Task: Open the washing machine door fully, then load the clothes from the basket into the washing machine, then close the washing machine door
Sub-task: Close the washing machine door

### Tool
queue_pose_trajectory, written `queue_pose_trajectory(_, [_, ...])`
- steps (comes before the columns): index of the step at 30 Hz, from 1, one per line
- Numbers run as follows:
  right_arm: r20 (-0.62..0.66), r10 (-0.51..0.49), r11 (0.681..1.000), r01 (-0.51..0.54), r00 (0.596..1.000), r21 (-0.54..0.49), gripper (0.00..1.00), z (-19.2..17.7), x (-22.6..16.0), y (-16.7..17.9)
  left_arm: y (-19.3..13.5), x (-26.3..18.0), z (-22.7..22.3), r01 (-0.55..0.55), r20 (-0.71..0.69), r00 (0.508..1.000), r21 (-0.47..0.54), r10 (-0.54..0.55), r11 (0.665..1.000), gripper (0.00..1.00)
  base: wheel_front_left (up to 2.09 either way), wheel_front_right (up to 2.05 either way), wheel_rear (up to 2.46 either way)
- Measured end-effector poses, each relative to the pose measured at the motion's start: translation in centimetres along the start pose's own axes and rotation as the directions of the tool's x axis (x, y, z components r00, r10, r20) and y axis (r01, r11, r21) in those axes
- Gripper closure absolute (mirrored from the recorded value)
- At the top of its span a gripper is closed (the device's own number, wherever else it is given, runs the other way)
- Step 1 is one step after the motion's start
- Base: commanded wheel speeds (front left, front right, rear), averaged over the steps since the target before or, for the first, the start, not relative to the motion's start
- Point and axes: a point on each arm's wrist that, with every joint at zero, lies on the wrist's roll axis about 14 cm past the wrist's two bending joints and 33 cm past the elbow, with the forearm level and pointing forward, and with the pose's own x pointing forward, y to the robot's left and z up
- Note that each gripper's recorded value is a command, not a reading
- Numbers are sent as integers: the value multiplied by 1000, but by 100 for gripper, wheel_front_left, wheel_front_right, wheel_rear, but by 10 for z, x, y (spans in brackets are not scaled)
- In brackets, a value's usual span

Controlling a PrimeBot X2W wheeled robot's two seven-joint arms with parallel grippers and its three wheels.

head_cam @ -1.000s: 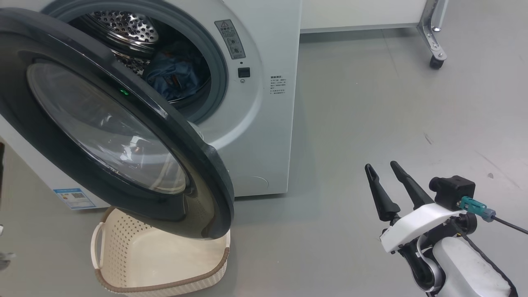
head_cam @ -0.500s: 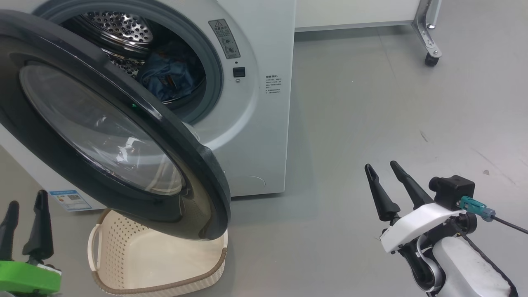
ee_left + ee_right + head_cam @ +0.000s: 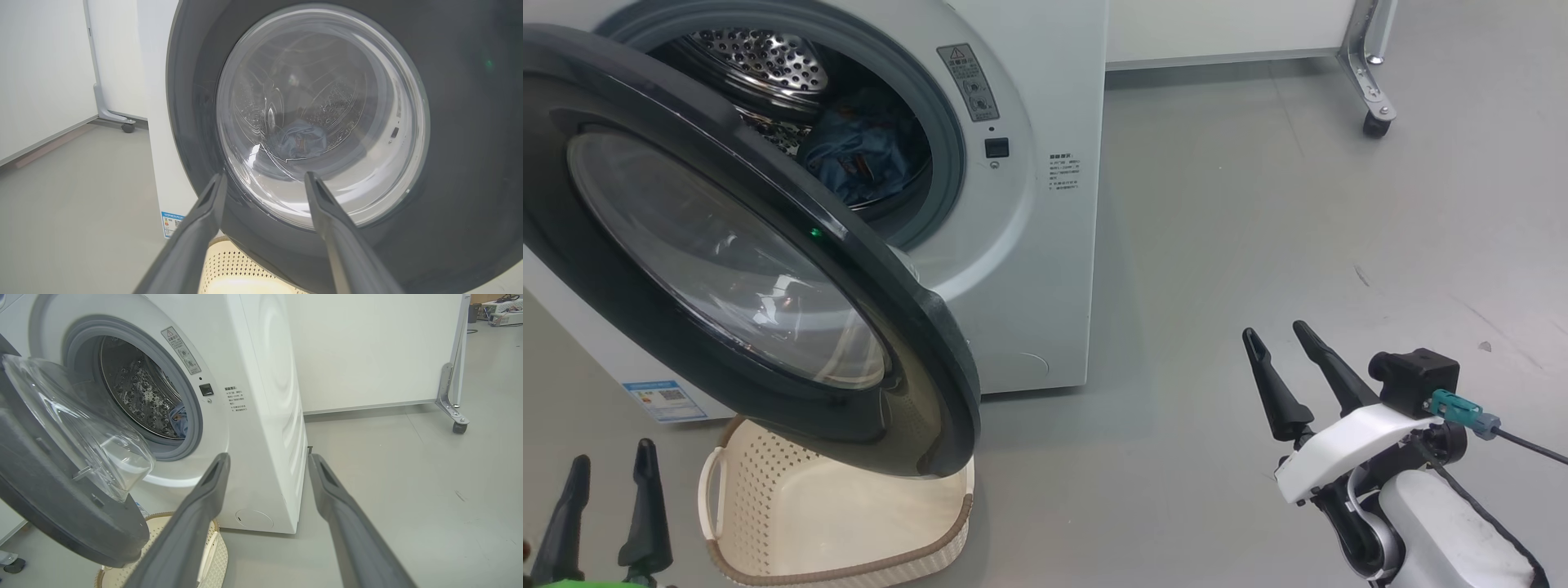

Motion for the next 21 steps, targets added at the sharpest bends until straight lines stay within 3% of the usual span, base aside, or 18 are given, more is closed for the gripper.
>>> queue_pose_trajectory(21, [-8, 12, 1000, -12, 1000, -9, 0, -1, 1, 1, -1, -8, -24, -20, -8, 1000, 18, 20, 1000, 0, 0, 0, 0])
